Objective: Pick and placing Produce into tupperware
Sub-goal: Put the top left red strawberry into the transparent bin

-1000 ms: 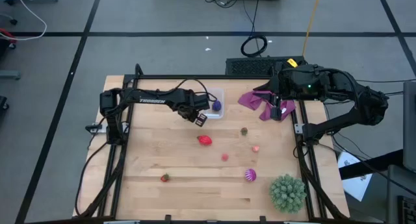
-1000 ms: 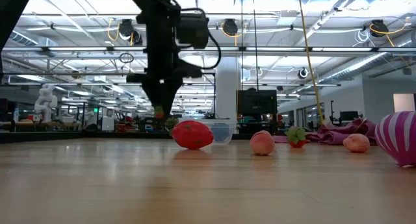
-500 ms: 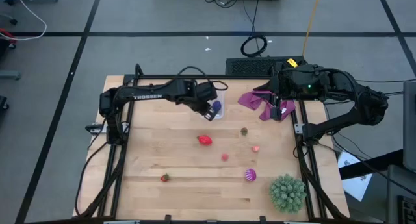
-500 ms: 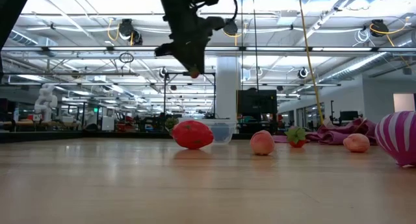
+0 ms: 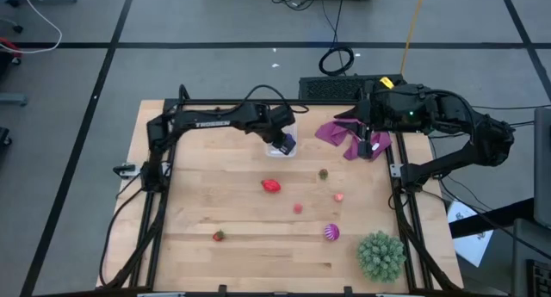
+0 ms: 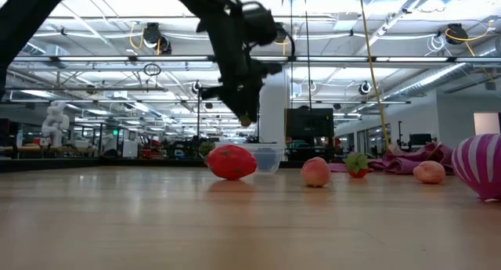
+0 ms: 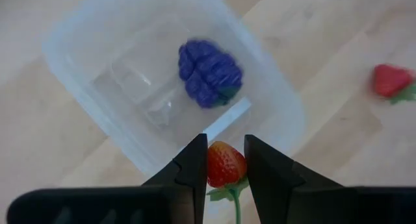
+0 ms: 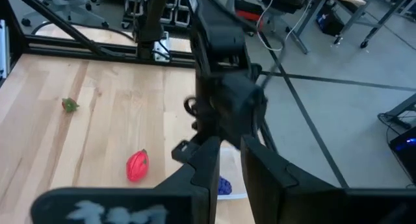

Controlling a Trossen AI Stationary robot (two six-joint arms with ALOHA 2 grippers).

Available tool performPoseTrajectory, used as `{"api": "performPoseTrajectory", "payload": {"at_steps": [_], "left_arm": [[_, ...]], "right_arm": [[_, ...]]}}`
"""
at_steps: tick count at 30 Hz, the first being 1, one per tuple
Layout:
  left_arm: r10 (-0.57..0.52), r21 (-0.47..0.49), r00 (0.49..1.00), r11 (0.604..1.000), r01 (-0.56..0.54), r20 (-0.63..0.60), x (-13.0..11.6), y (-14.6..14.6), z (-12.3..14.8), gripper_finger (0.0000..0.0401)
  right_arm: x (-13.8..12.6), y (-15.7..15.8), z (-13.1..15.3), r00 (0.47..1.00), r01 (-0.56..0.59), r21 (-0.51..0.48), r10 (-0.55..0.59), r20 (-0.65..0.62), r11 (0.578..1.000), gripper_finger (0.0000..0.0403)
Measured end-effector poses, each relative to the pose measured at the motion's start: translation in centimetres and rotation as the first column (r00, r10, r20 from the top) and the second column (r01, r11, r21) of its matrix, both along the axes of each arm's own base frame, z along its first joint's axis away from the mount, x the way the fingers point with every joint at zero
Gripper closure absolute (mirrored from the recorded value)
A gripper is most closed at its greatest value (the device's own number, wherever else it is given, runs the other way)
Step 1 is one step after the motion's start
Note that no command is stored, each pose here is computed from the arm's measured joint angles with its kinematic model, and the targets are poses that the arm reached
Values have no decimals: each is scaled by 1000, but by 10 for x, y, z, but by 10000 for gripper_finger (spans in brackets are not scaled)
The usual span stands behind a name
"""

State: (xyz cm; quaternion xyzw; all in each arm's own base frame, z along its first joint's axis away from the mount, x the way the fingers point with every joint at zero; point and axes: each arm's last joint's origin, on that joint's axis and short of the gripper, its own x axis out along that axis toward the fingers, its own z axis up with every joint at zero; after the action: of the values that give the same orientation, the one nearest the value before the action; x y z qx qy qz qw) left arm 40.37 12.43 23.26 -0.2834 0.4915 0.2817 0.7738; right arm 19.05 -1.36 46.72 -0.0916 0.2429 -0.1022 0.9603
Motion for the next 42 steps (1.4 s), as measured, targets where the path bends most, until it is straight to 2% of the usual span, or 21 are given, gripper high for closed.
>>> {"api": "performPoseTrajectory", "payload": {"at_steps": [10, 22, 32, 42], "left_arm": [[8, -70, 999, 997, -11, -48, 8, 15, -36, 308], [16, -78, 996, 997, -23, -85, 9, 15, -46, 308], [27, -36, 996, 999, -31, -91, 9, 17, -46, 308], [28, -38, 996, 999, -31, -87, 11, 17, -51, 308]], "right_arm": [[0, 0, 0, 1000, -14, -27, 14, -8, 1000, 346], [0, 0, 0, 1000, -9, -18, 9, -6, 1000, 346], [0, 0, 0, 1000, -9, -17, 9, -6, 1000, 346], [0, 0, 0, 1000, -4, -7, 4, -4, 1000, 346]]}}
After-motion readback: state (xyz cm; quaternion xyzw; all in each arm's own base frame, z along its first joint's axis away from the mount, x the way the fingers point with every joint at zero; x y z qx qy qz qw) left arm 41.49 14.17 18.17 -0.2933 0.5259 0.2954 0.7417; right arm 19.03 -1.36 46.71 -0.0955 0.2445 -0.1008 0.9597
